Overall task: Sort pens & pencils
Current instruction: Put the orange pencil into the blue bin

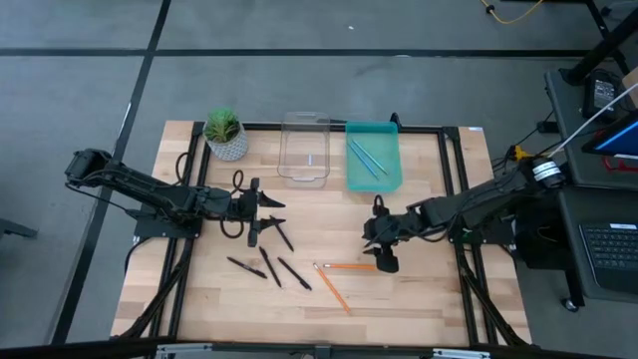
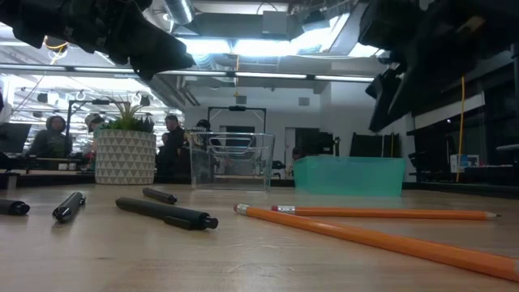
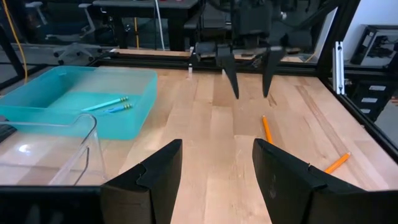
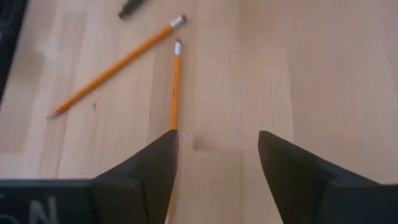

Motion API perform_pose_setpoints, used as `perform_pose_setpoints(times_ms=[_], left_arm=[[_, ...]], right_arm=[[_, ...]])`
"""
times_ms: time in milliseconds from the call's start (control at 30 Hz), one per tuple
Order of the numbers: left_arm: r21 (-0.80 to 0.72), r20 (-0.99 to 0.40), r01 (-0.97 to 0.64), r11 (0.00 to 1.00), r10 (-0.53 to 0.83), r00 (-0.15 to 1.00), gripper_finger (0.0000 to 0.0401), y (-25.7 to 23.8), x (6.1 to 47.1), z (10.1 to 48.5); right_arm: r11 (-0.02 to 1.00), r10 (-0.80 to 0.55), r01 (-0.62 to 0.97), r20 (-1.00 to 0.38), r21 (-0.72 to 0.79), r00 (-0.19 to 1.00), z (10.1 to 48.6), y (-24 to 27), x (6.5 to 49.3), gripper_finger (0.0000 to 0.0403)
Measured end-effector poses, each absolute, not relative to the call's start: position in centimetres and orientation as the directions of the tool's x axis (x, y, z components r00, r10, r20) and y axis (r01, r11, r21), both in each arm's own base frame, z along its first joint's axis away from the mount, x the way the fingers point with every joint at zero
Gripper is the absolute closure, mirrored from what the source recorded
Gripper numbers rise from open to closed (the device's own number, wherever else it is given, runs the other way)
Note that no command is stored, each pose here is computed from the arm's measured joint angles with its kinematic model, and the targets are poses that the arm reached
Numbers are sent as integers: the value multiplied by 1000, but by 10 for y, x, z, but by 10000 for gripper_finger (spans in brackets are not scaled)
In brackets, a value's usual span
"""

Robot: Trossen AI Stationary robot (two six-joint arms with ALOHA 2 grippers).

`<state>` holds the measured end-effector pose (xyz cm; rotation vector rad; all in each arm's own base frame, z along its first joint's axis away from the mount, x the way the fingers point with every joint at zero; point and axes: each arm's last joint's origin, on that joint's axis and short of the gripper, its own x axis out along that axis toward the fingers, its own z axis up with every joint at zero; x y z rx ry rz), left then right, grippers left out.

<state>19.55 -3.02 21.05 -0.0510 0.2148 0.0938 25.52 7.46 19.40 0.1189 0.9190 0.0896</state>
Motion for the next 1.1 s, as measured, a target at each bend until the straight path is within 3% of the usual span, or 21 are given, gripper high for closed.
perform_pose_setpoints(times_ms=[133, 500, 733, 1100], left_arm=[[-58, -215, -102, 993, 88, 973, 211, -30, 195, 210], [-60, -215, -103, 993, 87, 973, 211, -30, 195, 210], [-60, -216, -103, 993, 88, 973, 211, -30, 195, 210], [-60, -216, -103, 993, 88, 972, 211, -30, 195, 210]], right_arm=[[989, 122, 3, -813, 150, 569, 182, 76, 259, 179], [972, 214, -179, -879, 150, 426, 152, 116, 251, 195], [979, 170, -163, -930, 122, 325, 135, 127, 243, 197], [992, 88, -107, -959, 61, 269, 123, 127, 241, 198]])
